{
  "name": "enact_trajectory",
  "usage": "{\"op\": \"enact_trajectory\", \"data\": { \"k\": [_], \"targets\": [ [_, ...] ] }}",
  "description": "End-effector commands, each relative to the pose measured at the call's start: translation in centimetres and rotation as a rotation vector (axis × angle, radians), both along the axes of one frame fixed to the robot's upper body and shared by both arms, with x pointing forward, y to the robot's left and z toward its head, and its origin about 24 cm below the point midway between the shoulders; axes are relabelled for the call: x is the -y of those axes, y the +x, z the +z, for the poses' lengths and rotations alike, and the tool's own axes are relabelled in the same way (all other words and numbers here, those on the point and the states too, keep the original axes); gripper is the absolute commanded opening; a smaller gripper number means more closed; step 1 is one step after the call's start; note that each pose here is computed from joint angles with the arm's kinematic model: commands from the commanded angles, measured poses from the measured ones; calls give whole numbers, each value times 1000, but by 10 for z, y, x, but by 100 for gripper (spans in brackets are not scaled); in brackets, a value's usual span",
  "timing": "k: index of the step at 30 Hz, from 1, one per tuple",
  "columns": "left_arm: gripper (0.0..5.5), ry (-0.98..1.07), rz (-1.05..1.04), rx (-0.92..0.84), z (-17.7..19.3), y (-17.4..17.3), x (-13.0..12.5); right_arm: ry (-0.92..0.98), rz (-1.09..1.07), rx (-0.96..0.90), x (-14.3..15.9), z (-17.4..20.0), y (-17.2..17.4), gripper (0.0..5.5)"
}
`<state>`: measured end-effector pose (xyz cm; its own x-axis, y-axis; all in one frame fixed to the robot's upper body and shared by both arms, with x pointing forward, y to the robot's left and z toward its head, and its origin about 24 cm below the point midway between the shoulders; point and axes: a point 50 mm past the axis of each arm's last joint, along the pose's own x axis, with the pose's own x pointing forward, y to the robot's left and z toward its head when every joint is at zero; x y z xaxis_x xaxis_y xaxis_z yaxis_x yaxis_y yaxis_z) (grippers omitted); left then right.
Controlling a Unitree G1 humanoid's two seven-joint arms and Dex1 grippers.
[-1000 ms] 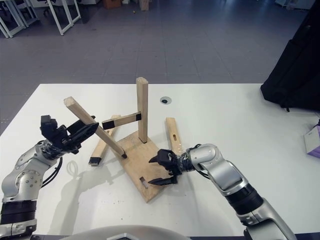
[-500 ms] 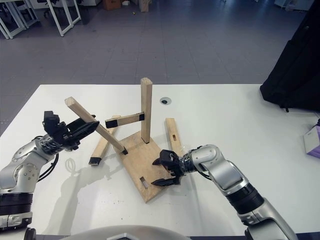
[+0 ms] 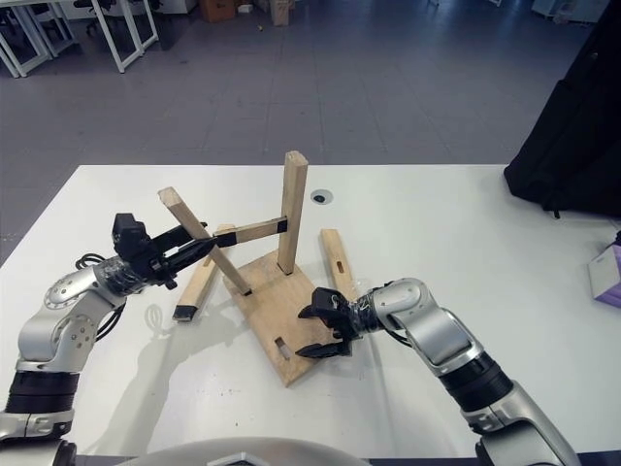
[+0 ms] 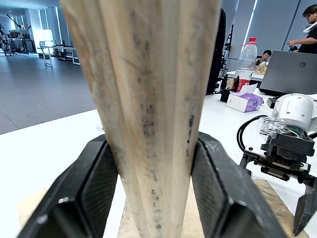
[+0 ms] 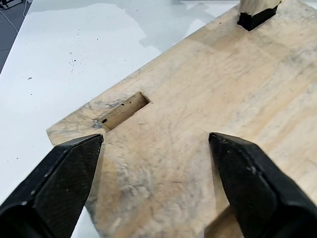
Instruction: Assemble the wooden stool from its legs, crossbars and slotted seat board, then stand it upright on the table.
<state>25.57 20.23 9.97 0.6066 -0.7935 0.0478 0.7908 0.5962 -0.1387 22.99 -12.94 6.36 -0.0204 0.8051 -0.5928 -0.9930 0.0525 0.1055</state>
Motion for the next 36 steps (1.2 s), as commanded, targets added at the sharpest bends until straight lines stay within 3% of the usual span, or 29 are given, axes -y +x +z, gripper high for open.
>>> {"op": "enact_trajectory", "data": {
  "k": [1,8,11,14,16,19,23,26,29,32,34,36],
  "targets": [
    [202,123,81,-216,-49,-13,-8,9,-12,12,6,3,0,395],
    [202,192,-59,-306,-66,-35,4,353,-114,216,7,83,30,395],
    [202,229,-68,-367,-74,-36,3,584,-201,453,-10,141,51,395],
    [202,247,-87,-388,-76,-37,6,657,-325,685,-32,173,72,395],
    [202,253,-90,-393,-77,-37,7,606,-353,821,-50,170,82,395],
    [202,256,-98,-391,-77,-35,7,360,-265,1025,-78,136,91,395],
    [202,243,-127,-389,-73,-30,10,-50,81,856,-74,30,87,395],
    [202,254,-131,-380,-70,-28,9,-112,281,710,-62,-2,62,395],
    [202,254,-125,-375,-69,-30,9,-133,346,673,-55,-13,49,395],
    [202,260,-126,-370,-70,-31,12,-81,262,695,-54,-9,45,395],
    [202,270,-132,-372,-71,-33,14,71,101,738,-53,21,48,395],
    [202,274,-125,-376,-72,-36,14,307,-89,839,-44,78,48,395]
  ]
}}
